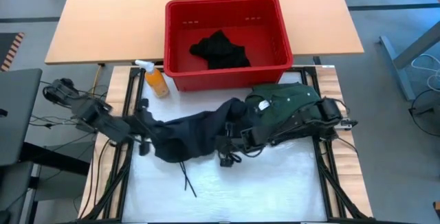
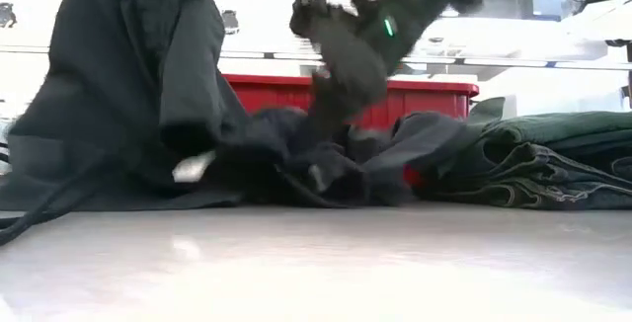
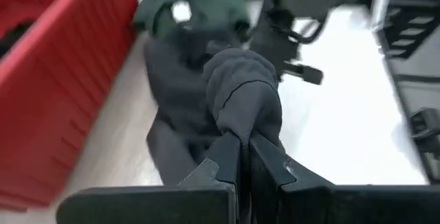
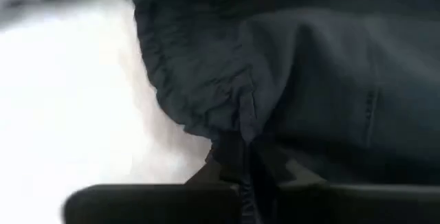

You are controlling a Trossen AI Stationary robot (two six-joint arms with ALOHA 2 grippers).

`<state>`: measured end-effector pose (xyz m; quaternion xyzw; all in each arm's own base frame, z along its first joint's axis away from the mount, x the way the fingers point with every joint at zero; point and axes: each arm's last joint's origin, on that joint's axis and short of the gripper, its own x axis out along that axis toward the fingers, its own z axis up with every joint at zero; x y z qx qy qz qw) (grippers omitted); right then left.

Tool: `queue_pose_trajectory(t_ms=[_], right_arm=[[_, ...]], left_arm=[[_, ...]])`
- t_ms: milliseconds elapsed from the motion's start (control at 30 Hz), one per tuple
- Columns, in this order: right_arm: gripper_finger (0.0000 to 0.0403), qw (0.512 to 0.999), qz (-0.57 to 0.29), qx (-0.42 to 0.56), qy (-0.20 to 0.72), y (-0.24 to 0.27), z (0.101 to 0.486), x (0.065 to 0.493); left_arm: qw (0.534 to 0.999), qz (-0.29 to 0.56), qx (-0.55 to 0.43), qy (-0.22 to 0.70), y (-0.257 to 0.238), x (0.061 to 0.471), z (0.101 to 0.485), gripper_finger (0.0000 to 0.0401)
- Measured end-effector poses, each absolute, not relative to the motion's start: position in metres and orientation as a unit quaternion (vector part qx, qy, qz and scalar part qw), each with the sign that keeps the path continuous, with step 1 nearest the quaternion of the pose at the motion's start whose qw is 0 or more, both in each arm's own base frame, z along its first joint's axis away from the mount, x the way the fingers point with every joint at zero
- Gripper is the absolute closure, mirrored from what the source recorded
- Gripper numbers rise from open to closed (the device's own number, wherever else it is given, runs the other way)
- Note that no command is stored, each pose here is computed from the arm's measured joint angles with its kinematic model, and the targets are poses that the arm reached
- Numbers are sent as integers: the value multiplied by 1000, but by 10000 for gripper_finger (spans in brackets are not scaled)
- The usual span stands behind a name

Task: Fold Laundry from Bin
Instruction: Fold the dark blue shorts

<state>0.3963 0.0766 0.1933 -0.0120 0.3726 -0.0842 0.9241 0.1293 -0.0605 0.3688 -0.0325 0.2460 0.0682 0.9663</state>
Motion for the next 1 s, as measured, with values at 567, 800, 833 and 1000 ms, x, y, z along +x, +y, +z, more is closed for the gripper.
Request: queue_pose_trajectory(t_ms=[567, 800, 833, 1000], right_arm=[[379, 887, -189, 417, 52, 55, 431, 322], [379, 800, -363, 472, 74, 81, 407, 254], [379, 784, -384, 482, 77, 82, 398, 247], [379, 744, -402, 530, 66, 81, 370, 239]], left_arm=[[985, -160, -17, 55, -18, 39, 407, 401], [978, -199, 16, 67, -29, 53, 388, 401], [977, -198, 20, 77, -33, 58, 379, 401], [976, -185, 18, 116, -48, 80, 334, 401]])
